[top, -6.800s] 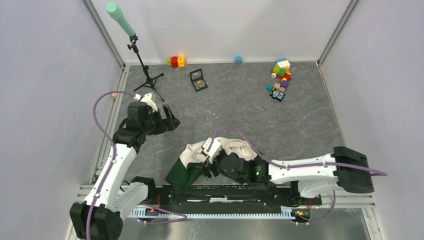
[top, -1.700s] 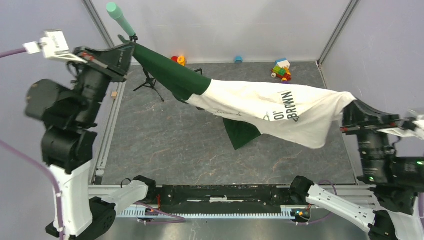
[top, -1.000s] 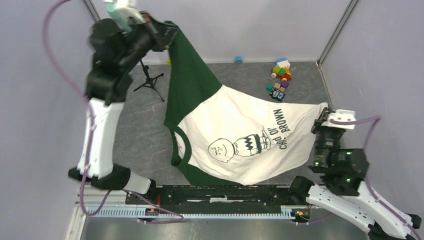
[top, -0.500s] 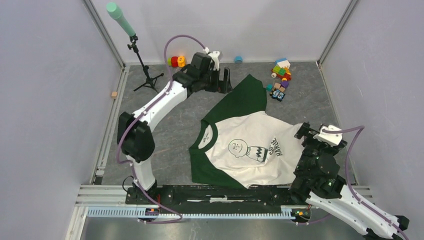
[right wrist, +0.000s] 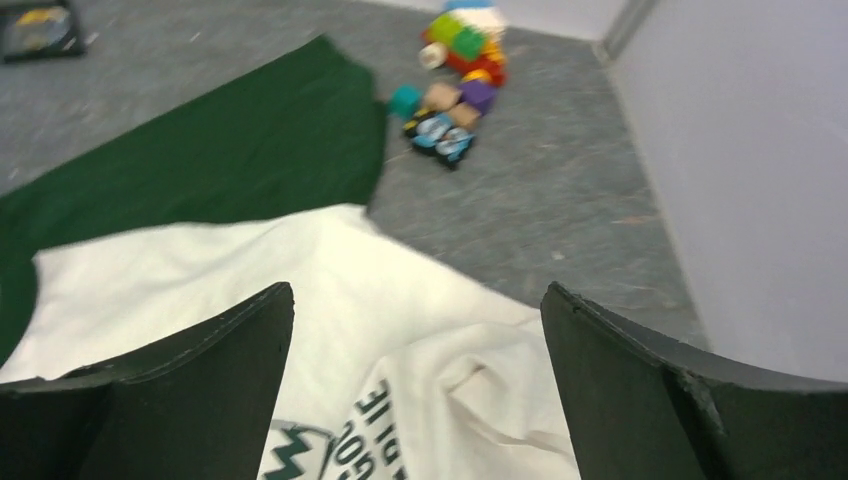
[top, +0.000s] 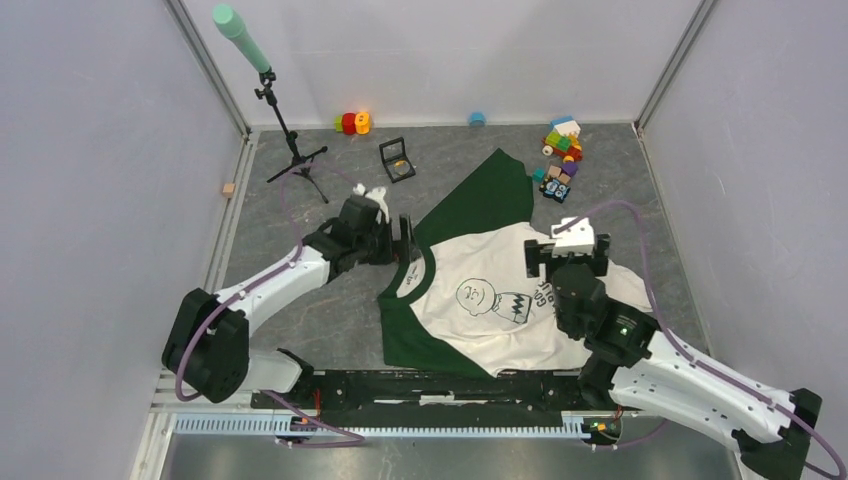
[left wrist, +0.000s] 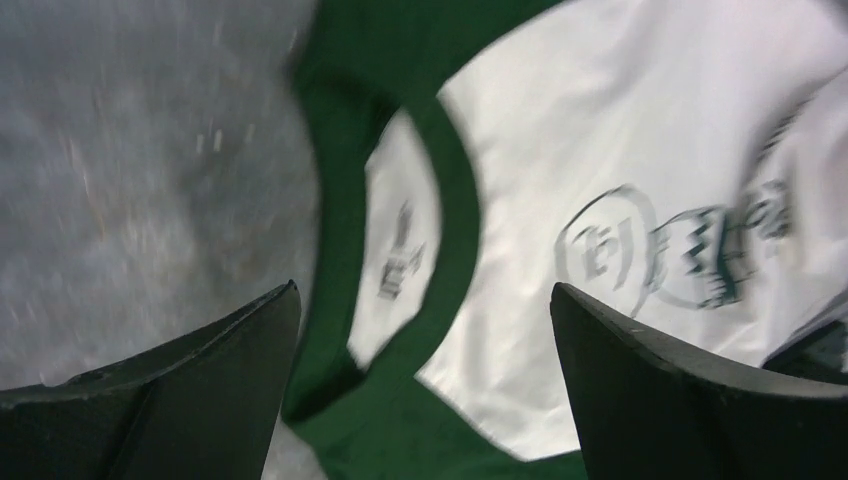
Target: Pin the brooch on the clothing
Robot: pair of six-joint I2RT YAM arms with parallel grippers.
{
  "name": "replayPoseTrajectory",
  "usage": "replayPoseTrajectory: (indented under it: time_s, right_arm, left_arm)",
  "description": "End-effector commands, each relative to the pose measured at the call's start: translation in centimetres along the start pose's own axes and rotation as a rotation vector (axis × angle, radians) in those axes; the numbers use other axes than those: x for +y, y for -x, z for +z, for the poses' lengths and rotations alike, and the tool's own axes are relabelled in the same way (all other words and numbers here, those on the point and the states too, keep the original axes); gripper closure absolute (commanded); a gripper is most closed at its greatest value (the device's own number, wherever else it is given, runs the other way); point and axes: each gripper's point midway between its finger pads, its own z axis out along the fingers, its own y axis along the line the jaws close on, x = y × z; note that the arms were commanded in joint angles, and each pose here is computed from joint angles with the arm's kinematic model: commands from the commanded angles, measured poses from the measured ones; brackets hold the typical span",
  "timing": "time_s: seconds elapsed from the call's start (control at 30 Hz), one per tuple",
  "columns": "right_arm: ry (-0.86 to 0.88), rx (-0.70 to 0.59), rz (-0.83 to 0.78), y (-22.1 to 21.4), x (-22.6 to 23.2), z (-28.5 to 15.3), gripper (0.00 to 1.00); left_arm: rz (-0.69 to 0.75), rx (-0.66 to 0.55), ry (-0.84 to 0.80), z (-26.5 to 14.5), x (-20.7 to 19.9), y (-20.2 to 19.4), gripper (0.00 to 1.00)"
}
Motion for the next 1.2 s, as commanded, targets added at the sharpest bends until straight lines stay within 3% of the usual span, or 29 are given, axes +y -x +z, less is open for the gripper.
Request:
replayPoseTrajectory:
  time_s: [0.0,0.17,0.37,0.67,0.9,1.17]
  right_arm:
    - [0.256,0.084,0.049,-2.9,6.7,0.2,0.02]
    - [0.423,0.171,0.069,-6.3,11.1,2.3,0.02]
    - [0.6,0.224,0.125,-8.0,14.9,4.5,0.04]
    - [0.597,0.357,0.073,-11.9,16.5,9.4,0.19]
    - [0.596,0.436,0.072,-14.9,17.8,12.1,0.22]
    - [0.62,0.466,0.046,-15.7,20.6,15.6,0.23]
  left_arm:
    - [-0.123,0.033,0.027,-0.2,1.6,-4.4,0.0]
    - [-0.165,0.051,0.033,-1.5,2.5,-7.4,0.0]
    - [-0.204,0.008,0.002,-2.9,2.4,-7.9,0.0]
    - [-0.146,0.007,-0.163,-3.3,-1.2,-7.9,0.0]
    - [-0.173,0.008,-0.265,-2.4,-2.9,-8.8,0.0]
    - [-0.182,0.071,-0.259,-0.4,-2.3,-10.7,0.0]
